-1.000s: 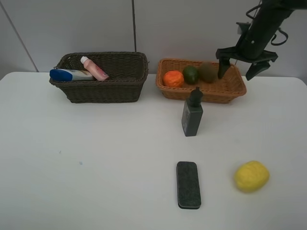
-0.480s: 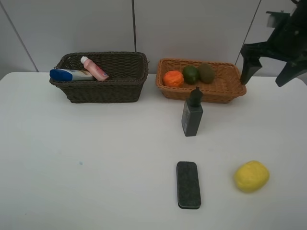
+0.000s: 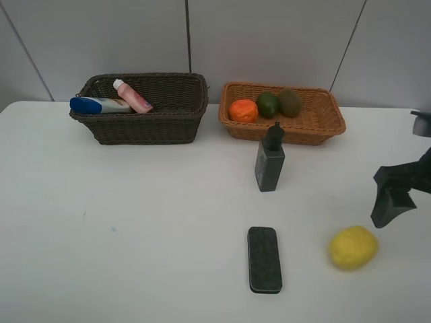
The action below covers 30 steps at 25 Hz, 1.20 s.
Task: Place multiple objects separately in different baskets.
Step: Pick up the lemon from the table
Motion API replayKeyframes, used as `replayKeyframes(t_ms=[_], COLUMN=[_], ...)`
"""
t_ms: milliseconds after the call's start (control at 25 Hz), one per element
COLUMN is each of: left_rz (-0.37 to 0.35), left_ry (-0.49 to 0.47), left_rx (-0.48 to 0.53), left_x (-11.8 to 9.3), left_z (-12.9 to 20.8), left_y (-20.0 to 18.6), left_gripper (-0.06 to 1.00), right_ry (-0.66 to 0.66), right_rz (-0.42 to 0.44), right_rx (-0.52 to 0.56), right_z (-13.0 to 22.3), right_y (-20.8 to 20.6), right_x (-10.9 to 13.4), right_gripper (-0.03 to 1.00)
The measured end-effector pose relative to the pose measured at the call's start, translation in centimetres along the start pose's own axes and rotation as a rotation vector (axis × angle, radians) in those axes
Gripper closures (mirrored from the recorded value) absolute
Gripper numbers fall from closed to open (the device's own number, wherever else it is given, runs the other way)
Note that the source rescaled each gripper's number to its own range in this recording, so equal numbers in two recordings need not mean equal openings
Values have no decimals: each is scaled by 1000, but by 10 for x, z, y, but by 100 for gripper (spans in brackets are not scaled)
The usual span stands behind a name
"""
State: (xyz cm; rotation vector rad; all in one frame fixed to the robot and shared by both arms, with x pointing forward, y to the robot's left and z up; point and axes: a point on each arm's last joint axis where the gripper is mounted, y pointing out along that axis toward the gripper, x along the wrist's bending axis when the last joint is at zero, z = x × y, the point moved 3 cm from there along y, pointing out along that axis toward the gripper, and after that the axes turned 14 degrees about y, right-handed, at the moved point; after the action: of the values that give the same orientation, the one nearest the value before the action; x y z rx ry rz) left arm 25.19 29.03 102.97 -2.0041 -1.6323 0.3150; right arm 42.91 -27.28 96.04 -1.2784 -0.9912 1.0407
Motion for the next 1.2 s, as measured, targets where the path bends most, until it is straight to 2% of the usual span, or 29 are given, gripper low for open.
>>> replayKeyframes(t_ms=[120, 360, 600, 960, 1200], left_rz=[0, 0, 0, 0, 0], left_ry=[0, 0, 0, 0, 0], left_rx=[0, 0, 0, 0, 0], left_x=[0, 0, 0, 0, 0], left_z=[0, 0, 0, 0, 0], left_y=[0, 0, 0, 0, 0], left_gripper=[-5, -5, -5, -5, -5], right_ry=[3, 6, 23, 57, 67], right_rz=[-15, -15, -21, -75, -64], right_rx=[-35, -38, 4, 27, 58], right_z=[0, -13, -20, -27, -31], right_y=[18, 41, 60, 79, 95], right_x=[0, 4, 9, 20, 21], right_gripper=[-3, -3, -3, -3, -3])
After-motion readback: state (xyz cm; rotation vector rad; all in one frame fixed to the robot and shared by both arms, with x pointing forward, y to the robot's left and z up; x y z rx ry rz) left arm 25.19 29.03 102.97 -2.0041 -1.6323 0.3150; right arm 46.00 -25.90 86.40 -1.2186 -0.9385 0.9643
